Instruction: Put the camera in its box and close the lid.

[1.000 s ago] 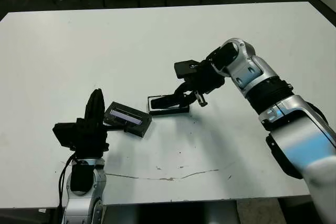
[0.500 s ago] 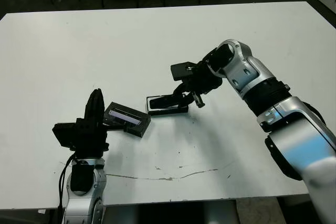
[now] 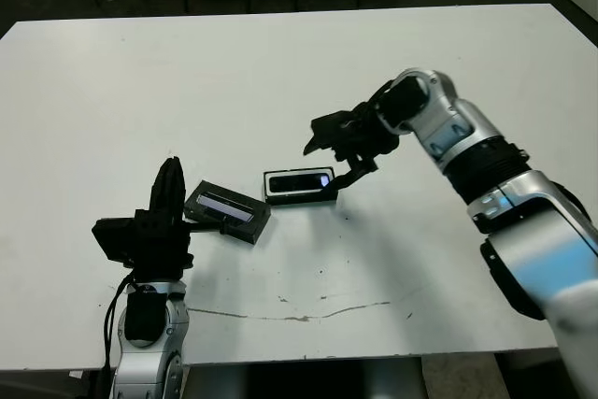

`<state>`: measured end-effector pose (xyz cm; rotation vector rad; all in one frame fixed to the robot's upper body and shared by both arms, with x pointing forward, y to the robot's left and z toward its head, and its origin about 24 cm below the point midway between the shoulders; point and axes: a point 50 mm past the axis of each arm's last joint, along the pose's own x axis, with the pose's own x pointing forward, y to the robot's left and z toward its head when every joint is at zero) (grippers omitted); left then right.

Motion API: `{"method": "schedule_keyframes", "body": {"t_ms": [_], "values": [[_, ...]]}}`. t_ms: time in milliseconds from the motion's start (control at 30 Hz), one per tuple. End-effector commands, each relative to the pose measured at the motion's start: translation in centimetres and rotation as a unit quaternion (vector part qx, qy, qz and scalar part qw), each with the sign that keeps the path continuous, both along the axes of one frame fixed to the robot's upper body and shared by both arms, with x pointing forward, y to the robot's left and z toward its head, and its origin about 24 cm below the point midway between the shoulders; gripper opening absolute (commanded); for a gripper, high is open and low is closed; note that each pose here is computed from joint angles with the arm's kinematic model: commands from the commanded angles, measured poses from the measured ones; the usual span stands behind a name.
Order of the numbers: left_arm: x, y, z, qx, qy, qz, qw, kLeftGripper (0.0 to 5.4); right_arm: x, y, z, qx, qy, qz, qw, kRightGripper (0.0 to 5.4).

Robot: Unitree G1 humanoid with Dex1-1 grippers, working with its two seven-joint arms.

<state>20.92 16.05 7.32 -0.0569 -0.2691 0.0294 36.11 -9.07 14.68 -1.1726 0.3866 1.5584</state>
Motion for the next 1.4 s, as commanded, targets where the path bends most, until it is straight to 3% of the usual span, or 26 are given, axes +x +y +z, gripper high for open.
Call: {"method": "schedule_keyframes", "body": {"t_ms": [33,200,267,333,400,500,633,767,933,1100,1233,1400], "values": [[-0.2,0.3,-0.6,0.006,0.018,0.003,1.0,0.0,0.3,-0.6,1.0,0.01,-0.004,-0.021,1.0,4.2],[-0.2,0.3,-0.6,0.005,0.021,0.004,1.0,0.0,0.6,-1.8,2.5,0.057,0.001,-0.055,0.997,5.09],[-0.2,0.3,-0.7,0.006,0.019,0.004,1.0,0.0,0.7,-2.6,3.1,0.121,0.01,-0.081,0.989,5.38],[-0.2,0.4,-0.7,0.01,0.016,0.003,1.0,0.0,0.8,-3.9,3.5,0.21,0.011,-0.129,0.969,5.38],[-0.3,0.5,-0.6,0.012,0.012,0.003,1.0,0.0,0.4,-5.4,4.0,0.276,-0.029,-0.18,0.944,5.38],[-0.5,0.8,-0.2,0.022,0.008,0.003,1.0,0.0,-1.5,-7.5,3.9,0.376,-0.091,-0.256,0.886,5.38],[-0.8,1.6,1.0,0.037,-0.008,-0.006,0.999,0.0,-4.9,-9.4,2.3,0.453,-0.132,-0.323,0.82,5.07],[-0.8,2.9,4.0,0.084,-0.032,-0.037,0.995,0.0,-8.6,-10.9,0.1,0.471,-0.127,-0.382,0.785,4.39],[0.9,4.4,8.6,0.18,-0.043,-0.109,0.977,0.0,-11.7,-11.7,-1.6,0.472,-0.106,-0.393,0.782,3.47],[5.8,5.1,12.0,0.286,0.007,-0.237,0.928,0.0,-12.6,-11.7,-2.0,0.499,-0.1,-0.39,0.767,2.58],[9.7,5.5,13.5,0.35,0.092,-0.321,0.875,0.0,-12.9,-11.5,-2.0,0.504,-0.096,-0.388,0.765,1.86],[14.0,5.2,13.0,0.38,0.224,-0.388,0.809,0.0,-12.9,-11.0,-1.9,0.501,-0.107,-0.385,0.768,0.95]]}}
